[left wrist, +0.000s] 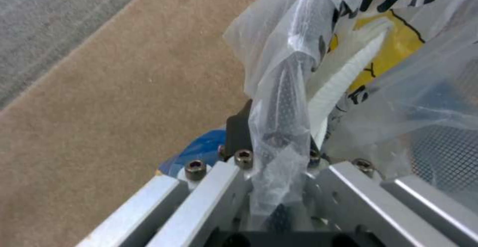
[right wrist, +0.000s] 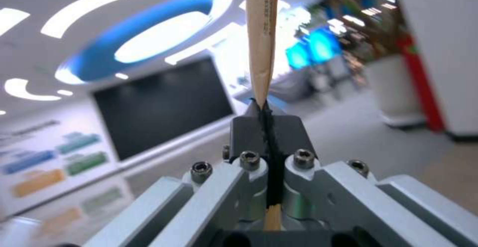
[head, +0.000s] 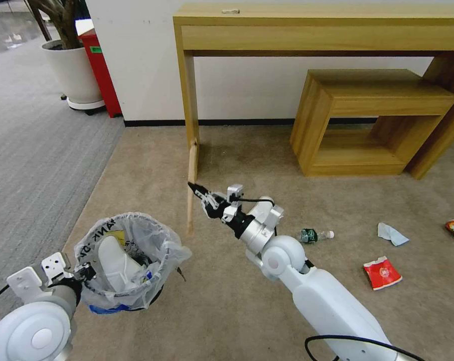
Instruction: Pick up the trash bin and place the garbage on the floor into it.
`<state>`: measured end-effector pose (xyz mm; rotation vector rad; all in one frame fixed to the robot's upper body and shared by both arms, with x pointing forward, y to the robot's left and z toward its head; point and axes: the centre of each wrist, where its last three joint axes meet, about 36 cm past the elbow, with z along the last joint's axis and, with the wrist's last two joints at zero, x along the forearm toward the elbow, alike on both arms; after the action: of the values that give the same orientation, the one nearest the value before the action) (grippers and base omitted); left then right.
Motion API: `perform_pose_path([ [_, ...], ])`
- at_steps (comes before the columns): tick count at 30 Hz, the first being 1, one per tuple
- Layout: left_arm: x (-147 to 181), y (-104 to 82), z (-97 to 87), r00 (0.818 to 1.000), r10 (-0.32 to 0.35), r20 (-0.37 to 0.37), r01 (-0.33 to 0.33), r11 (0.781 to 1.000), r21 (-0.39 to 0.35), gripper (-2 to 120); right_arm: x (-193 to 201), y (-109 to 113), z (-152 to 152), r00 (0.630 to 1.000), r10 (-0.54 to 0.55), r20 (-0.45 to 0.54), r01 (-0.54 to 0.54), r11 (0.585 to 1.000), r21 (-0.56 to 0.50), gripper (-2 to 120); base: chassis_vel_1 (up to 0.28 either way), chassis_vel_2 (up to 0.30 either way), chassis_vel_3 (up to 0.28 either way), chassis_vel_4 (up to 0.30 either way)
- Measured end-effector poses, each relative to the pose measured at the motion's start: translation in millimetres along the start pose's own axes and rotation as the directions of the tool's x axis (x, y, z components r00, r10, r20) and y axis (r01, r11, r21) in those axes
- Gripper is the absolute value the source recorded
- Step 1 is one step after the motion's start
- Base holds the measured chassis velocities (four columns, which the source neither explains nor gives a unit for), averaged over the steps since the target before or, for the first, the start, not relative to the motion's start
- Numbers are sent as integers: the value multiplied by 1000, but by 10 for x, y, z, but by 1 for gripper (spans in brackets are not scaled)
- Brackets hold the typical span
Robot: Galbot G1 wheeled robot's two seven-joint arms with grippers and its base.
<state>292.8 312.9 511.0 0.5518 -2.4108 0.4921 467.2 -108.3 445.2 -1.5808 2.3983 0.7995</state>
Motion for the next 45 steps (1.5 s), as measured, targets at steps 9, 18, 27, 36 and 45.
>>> perform_pose_path([
  [9, 374, -216, 29, 990, 135, -34, -134, 991, 18, 0, -66, 85, 610, 992, -124, 4, 124, 992, -31, 0, 0, 0, 0, 0],
  [18, 414, -201, 49, 991, 131, -38, -130, 991, 18, 0, 18, 40, 743, 990, -131, -45, 131, 991, 0, 3, 0, 0, 0, 0],
  [27, 363, -177, 9, 993, 117, -23, -116, 993, 18, 0, 136, 33, 659, 990, -137, -40, 137, 991, 1, 37, 0, 0, 0, 0],
  [36, 274, -89, -102, 996, 85, 8, -85, 996, 25, 0, 286, 22, 421, 998, -62, 0, 62, 998, 18, 70, 0, 0, 0, 0],
  [45, 151, -1, -192, 999, 34, 37, -36, 998, 45, 0, 560, -87, -179, 936, 334, 109, -350, 913, 209, 97, 0, 0, 0, 0],
])
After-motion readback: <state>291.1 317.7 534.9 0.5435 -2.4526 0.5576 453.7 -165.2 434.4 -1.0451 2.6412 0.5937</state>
